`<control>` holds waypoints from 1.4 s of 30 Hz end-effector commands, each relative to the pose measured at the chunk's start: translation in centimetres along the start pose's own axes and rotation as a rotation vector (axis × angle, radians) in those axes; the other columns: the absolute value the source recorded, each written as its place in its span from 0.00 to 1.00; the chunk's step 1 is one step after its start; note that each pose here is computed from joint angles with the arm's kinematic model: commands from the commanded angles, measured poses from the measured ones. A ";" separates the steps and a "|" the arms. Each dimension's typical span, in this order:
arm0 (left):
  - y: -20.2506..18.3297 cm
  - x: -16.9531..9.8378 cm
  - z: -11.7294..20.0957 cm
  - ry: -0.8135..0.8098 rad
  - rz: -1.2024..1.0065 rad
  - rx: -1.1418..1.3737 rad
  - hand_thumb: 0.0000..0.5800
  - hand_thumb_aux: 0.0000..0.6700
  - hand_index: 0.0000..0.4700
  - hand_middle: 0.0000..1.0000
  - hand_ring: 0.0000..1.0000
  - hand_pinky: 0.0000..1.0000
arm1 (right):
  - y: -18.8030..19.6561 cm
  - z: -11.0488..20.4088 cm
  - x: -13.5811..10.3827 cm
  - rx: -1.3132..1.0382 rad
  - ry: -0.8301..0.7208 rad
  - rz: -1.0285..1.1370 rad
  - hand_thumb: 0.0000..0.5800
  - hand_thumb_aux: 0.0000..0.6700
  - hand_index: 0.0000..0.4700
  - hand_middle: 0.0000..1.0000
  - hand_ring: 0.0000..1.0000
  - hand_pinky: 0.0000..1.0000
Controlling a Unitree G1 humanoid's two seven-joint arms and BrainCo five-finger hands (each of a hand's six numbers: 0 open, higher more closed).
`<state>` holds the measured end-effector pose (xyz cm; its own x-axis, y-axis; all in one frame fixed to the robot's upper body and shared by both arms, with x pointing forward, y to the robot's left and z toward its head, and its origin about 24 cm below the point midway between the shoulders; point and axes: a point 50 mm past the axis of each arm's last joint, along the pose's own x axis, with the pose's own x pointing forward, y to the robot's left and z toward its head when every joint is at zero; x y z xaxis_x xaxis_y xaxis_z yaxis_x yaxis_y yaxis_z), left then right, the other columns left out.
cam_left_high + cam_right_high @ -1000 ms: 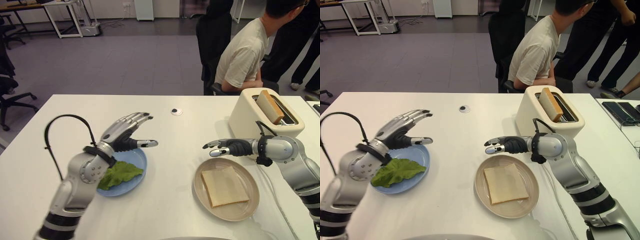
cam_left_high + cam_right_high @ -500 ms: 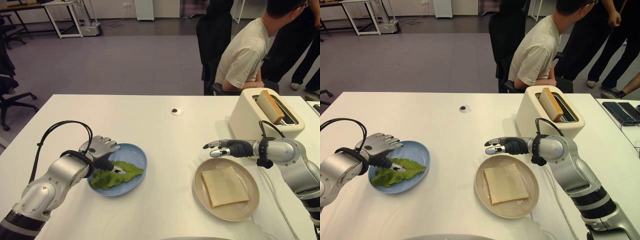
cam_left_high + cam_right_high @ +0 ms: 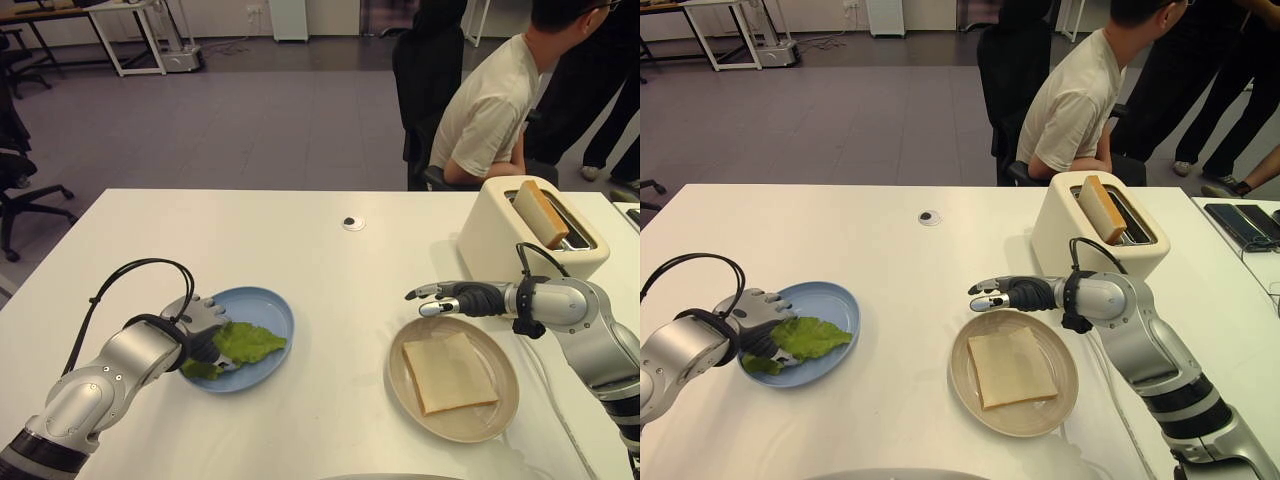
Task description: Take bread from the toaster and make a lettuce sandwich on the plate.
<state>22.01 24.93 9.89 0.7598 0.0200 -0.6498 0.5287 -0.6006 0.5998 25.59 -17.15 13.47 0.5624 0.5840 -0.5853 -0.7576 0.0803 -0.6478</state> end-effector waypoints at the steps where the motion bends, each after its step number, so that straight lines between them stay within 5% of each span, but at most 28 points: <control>1: -1.3 1.3 1.0 -0.045 -0.073 -0.060 0.99 0.89 0.89 0.00 0.00 0.00 | 0.0 0.3 0.1 -0.005 -0.014 -0.007 0.00 0.00 0.00 0.00 0.00 0.00; 2: -1.4 1.5 1.3 -0.060 -0.077 -0.076 1.00 1.00 1.00 0.00 0.00 0.00 | -0.1 0.3 0.1 -0.007 -0.015 -0.011 0.00 0.00 0.00 0.00 0.00 0.00; 9: -1.0 1.9 2.0 -0.109 -0.016 -0.127 1.00 1.00 1.00 0.00 0.00 0.00 | -0.2 0.4 0.2 -0.008 -0.018 -0.026 0.00 0.00 0.00 0.00 0.00 0.00; 19: 8.7 -2.5 2.7 -0.120 0.421 -0.074 1.00 1.00 1.00 0.00 0.00 0.00 | -1.4 -0.4 0.1 -0.009 0.020 -0.079 0.00 0.00 0.00 0.00 0.00 0.00; 30: 13.7 -2.3 14.6 -0.594 0.569 -0.031 1.00 1.00 1.00 0.00 0.00 0.00 | -4.9 -2.9 -0.6 -0.004 0.173 -0.315 0.00 0.00 0.00 0.00 0.00 0.00; 42: 16.1 -1.5 20.2 -0.716 0.643 -0.034 1.00 1.00 1.00 0.00 0.00 0.00 | -6.2 -3.7 -0.2 -0.002 0.180 -0.365 0.00 0.00 0.00 0.00 0.00 0.00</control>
<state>21.50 -0.11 11.31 0.5061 -0.8025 -0.3159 0.1242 -0.2946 0.9475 31.21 -20.85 15.41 0.8363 0.3656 -0.4087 -0.5114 0.2511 -0.8218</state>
